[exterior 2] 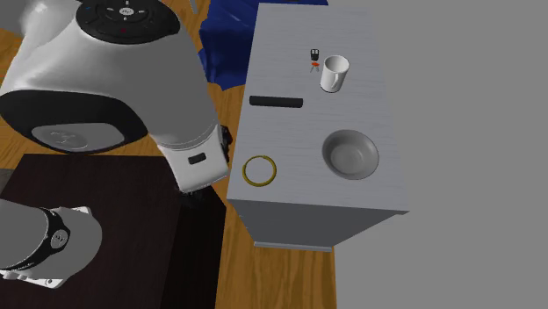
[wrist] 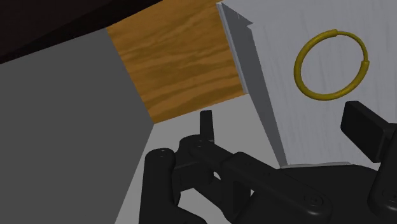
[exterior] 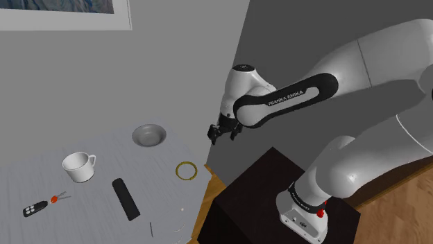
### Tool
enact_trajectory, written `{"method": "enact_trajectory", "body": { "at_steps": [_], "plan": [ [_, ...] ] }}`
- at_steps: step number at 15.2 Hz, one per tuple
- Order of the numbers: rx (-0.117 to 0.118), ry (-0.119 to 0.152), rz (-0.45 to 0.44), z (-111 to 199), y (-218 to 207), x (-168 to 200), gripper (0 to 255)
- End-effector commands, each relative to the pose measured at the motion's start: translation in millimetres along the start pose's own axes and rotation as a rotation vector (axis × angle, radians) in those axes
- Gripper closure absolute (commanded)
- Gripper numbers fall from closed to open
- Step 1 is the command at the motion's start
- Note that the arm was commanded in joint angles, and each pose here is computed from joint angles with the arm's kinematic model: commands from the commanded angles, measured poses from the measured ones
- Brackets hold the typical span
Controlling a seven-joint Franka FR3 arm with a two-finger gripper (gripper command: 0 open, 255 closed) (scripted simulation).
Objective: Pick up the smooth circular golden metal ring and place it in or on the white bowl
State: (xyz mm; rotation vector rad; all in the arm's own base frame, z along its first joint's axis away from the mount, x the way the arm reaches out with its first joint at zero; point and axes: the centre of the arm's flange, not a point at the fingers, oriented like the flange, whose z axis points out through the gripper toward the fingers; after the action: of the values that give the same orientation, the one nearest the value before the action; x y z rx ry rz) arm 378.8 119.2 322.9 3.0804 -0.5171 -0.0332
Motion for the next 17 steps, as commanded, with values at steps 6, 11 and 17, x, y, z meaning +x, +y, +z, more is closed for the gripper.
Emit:
{"method": "enact_trajectory", "body": {
  "at_steps": [6, 11, 17],
  "plan": [
    [0.002, -0.001, 0.061, 78, -44, 14, 0],
    [0.002, -0.003, 0.103, 135, -74, 25, 0],
    [0.002, -0.005, 0.128, 186, -92, 32, 0]
  ]
}}
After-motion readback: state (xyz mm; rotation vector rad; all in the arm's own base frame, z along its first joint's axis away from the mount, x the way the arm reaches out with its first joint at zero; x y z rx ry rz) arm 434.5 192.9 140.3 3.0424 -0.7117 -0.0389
